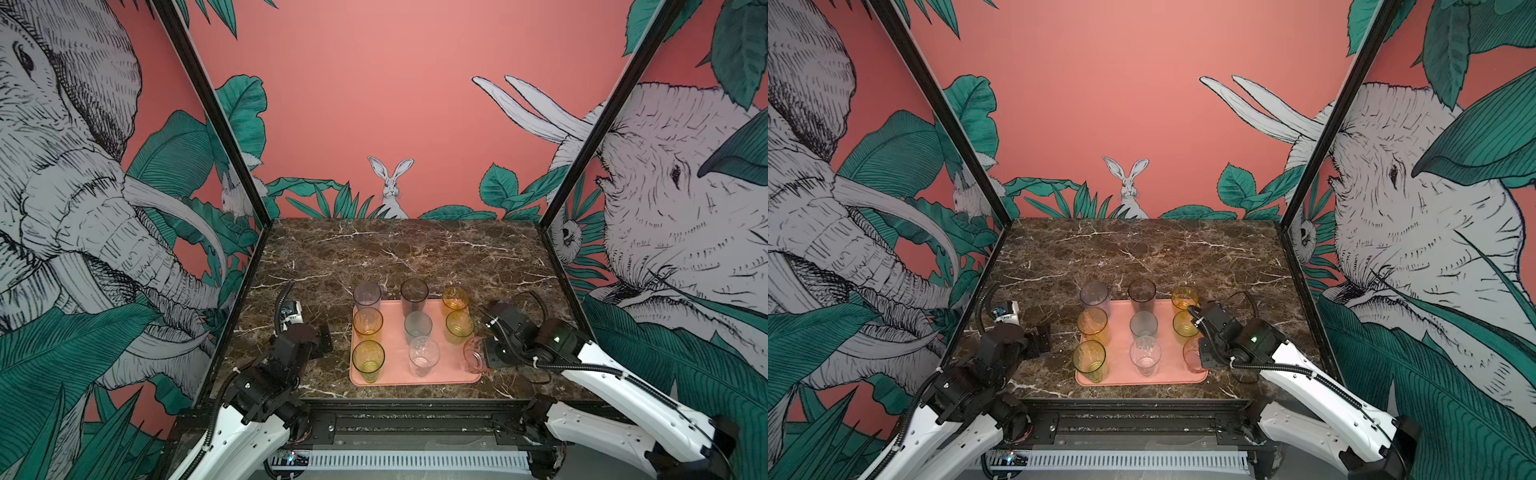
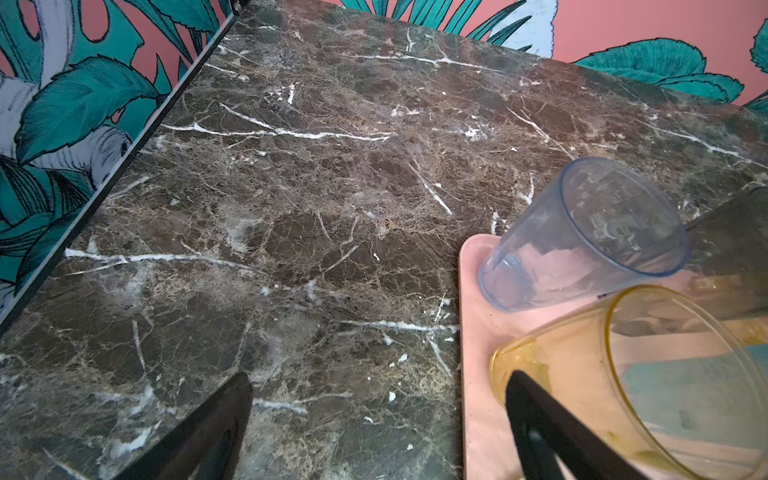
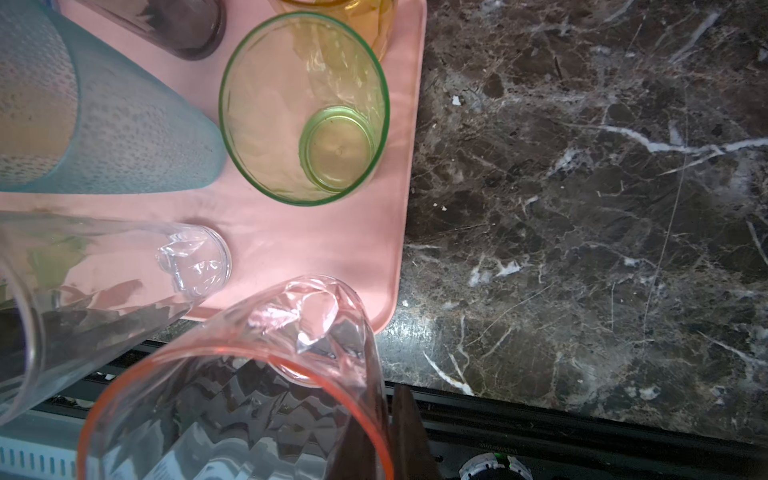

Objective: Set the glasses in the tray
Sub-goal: 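Lower the pink glass onto the tray beside the green glass and release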

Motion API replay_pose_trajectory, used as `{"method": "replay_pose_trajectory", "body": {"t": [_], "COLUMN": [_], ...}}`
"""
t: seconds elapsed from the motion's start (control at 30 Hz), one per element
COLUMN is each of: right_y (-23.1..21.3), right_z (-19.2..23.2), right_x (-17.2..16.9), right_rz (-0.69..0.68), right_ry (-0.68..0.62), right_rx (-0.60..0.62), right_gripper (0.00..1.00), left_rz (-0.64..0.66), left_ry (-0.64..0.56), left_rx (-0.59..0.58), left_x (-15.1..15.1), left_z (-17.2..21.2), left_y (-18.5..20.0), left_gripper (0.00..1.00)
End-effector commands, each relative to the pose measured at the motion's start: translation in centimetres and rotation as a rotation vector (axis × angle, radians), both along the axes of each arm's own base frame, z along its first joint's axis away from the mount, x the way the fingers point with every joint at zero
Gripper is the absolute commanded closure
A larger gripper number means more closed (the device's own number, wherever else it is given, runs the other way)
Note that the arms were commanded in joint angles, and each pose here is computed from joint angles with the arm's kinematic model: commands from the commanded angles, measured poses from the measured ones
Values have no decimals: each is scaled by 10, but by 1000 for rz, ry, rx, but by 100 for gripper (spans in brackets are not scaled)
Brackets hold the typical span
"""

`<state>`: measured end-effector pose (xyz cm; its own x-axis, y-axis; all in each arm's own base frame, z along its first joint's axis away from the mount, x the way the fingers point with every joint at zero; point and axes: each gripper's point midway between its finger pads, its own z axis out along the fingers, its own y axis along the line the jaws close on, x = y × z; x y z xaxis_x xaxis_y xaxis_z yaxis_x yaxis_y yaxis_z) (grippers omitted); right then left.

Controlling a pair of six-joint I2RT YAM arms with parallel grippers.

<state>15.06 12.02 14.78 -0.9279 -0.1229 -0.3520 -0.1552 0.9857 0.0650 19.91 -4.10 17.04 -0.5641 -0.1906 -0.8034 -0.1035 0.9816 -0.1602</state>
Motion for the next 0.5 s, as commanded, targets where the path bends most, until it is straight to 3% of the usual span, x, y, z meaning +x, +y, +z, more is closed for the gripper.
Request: {"method": "replay_pose_trajectory", "body": {"t": [0.0, 0.47], "right_y": [9, 20], "right_z": [-7, -41], "right_x": [9, 14], "right_rz": [-21, -24], "right_ry": [-27, 4], "right_rx": [9, -13], "right_gripper": [100, 100], "left_rz": [15, 15], "left_ry": [13, 17], "left_rx": [14, 9], "left_x": [-3, -4], "left_z": [-5, -10], "left_y": [5, 5], "left_gripper": [4, 4]}}
